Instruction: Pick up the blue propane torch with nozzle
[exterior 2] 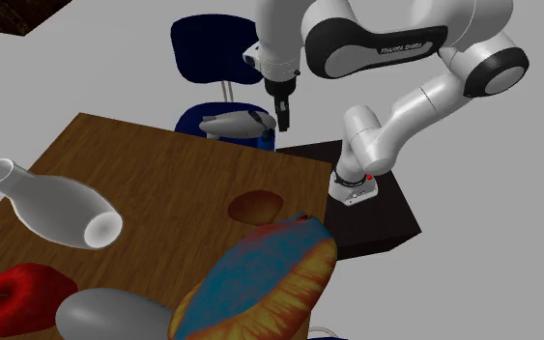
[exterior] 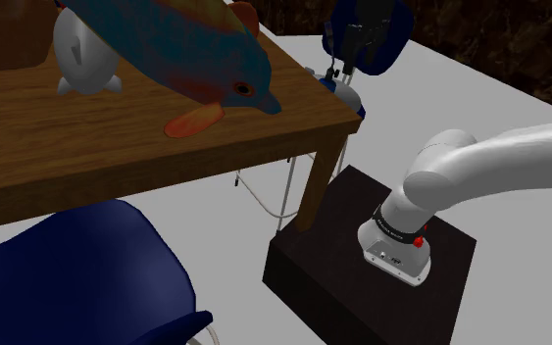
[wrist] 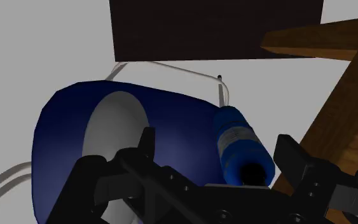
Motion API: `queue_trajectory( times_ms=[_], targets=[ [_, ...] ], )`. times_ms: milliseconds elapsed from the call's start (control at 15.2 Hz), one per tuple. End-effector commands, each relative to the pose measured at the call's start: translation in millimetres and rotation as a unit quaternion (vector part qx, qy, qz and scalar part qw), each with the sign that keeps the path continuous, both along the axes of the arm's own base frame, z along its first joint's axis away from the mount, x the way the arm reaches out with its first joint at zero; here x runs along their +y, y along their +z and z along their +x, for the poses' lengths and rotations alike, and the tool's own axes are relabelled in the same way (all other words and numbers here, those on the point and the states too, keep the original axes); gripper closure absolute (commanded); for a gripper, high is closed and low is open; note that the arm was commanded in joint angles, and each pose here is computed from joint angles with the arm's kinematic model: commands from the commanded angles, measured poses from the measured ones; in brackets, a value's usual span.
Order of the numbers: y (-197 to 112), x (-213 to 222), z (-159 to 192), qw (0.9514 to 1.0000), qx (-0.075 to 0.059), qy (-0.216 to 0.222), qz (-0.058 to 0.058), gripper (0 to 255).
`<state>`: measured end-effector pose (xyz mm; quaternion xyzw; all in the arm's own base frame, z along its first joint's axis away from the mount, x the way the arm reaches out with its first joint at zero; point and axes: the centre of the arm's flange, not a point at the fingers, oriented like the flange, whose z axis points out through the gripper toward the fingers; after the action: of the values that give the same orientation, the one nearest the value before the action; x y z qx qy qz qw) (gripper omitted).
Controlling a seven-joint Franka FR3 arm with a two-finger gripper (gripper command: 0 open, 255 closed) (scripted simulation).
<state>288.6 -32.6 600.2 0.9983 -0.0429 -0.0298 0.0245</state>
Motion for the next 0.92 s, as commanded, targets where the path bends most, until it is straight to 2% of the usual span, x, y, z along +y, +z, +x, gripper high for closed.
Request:
queue_trajectory(
  times_ms=[0,66,132,198,264,330,858],
  targets=[
    [0,0,0,1.0000,0.000,0.000,0.000,0],
    [-3,9,-14,0.9958,-0.078,0.048,-0.008,0],
    [-8,16,-27,0.9831,-0.155,0.096,-0.016,0],
    [-15,22,-41,0.9621,-0.230,0.144,-0.024,0],
    [-24,27,-54,0.9330,-0.304,0.190,-0.032,0],
    [-35,30,-65,0.8960,-0.375,0.234,-0.039,0],
    [-76,30,-65,0.8952,-0.377,0.235,-0.039,0]
  ],
)
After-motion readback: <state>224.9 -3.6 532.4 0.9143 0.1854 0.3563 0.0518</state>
